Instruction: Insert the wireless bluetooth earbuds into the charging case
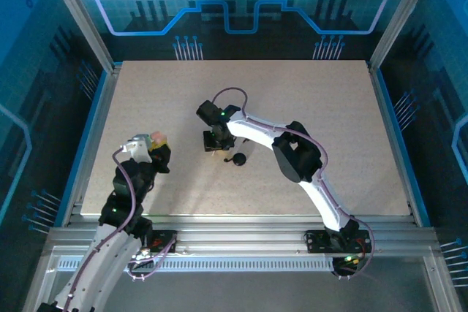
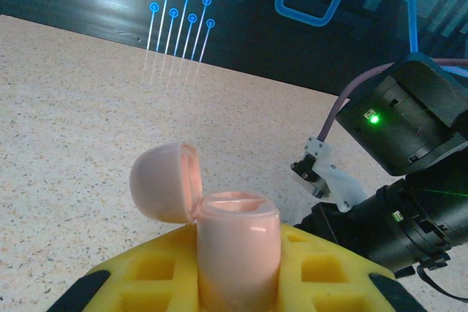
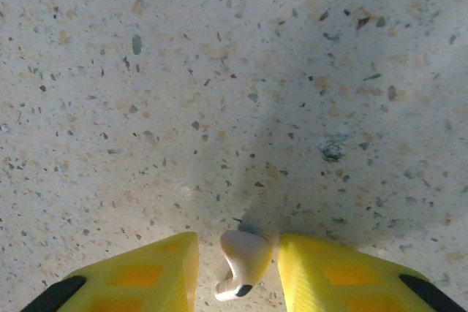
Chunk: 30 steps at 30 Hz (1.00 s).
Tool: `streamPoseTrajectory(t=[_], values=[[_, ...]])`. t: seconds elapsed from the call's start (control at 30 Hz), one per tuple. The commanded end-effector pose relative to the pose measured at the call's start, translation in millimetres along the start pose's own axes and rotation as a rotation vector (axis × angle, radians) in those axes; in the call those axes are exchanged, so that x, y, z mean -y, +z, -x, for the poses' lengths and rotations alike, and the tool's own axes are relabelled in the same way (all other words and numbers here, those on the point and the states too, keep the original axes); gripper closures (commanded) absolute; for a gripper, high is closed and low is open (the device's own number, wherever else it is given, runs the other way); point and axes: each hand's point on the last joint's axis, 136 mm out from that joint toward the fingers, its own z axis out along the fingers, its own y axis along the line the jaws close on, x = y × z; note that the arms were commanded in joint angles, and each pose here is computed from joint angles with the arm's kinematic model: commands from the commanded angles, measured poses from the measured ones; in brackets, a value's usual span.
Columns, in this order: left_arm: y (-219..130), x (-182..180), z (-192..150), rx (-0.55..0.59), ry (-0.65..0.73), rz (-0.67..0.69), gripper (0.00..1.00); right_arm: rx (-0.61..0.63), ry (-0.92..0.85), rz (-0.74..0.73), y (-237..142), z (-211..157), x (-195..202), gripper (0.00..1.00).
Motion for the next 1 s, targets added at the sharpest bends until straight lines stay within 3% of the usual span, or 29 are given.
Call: streamPoseTrajectory(t=[0.0, 0.4, 0.73, 0.97], values=[[-0.2, -4.8, -2.2, 0.007, -0.013, 0.013, 0.84, -0.02, -0.02, -0.05, 15.1, -5.1, 5.7, 0.67], [0.4, -3.4, -6.8, -0.009, -0.015, 0.001, 0.84, 0.038, -0.061, -0.135, -3.3, 2.1, 18.7, 0.76], [3.1, 6.2, -13.4, -0.032, -0.025, -0.059, 0.85, 0.155, -0.042, -0.036, -43.3, 9.2, 10.1, 0.8], [16.1, 22.9, -35.2, -0.104, -0.044, -0.171, 0.85, 0.214, -0.038, 0.019, -75.5, 8.6, 14.4, 0.8]])
